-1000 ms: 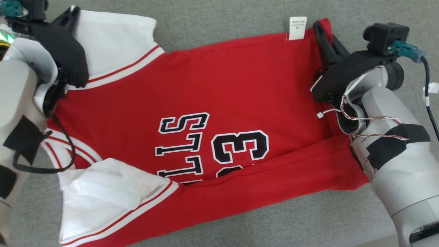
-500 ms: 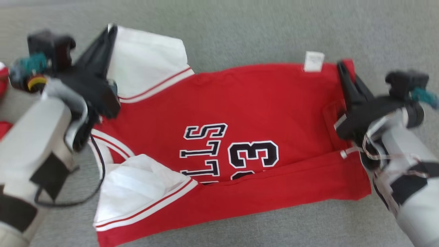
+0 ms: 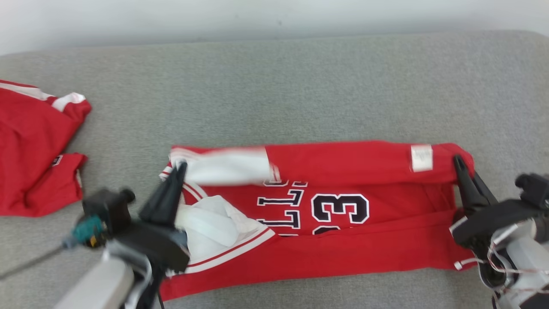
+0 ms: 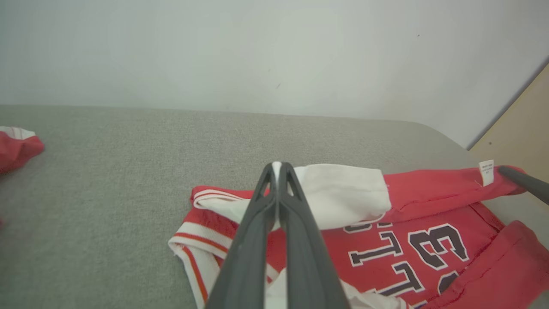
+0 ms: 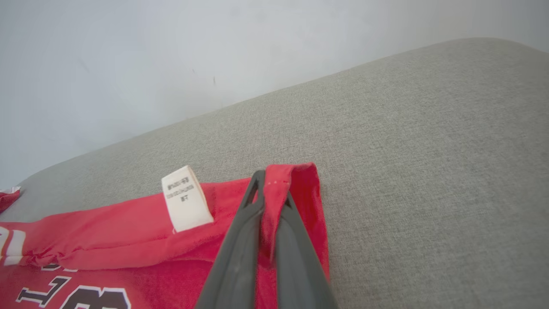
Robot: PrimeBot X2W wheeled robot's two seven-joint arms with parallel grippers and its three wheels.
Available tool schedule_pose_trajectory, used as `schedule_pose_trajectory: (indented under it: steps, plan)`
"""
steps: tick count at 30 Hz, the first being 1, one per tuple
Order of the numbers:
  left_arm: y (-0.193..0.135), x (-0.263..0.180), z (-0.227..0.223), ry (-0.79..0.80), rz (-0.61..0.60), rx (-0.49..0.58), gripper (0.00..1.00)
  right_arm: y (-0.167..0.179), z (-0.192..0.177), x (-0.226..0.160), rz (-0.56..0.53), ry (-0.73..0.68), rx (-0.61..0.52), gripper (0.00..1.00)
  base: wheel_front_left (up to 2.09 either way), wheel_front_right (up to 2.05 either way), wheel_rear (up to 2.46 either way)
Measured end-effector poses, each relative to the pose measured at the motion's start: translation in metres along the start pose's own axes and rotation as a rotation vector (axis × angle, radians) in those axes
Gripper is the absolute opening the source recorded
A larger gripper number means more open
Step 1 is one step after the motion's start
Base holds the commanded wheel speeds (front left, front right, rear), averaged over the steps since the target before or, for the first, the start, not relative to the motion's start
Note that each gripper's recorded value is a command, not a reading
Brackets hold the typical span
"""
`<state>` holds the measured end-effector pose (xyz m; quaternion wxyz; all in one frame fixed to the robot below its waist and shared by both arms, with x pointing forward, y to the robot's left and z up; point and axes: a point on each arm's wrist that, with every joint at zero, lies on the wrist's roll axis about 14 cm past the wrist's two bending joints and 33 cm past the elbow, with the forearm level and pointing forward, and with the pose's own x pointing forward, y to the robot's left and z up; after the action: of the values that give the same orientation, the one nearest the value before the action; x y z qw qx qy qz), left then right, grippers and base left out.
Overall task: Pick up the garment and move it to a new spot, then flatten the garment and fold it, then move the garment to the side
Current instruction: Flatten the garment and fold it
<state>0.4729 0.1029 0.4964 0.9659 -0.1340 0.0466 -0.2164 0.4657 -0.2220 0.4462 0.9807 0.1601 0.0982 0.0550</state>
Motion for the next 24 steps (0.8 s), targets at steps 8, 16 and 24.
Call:
schedule_pose_trajectory:
  steps: [8,16,24]
  plan:
    - [-0.005,-0.044,-0.036,0.059,0.071,-0.083,0.16,-0.01,-0.019,-0.018,-0.033,0.065,0.017,0.78,0.0,0.0,0.0]
    - [0.01,-0.048,-0.018,-0.03,0.163,-0.044,1.0,-0.017,-0.005,-0.022,-0.054,0.031,-0.008,1.0,0.0,0.0,0.0]
    - [0.04,-0.076,0.034,-0.242,0.349,0.075,1.0,-0.03,-0.018,-0.019,-0.099,0.118,-0.045,1.0,0.0,0.0,0.0]
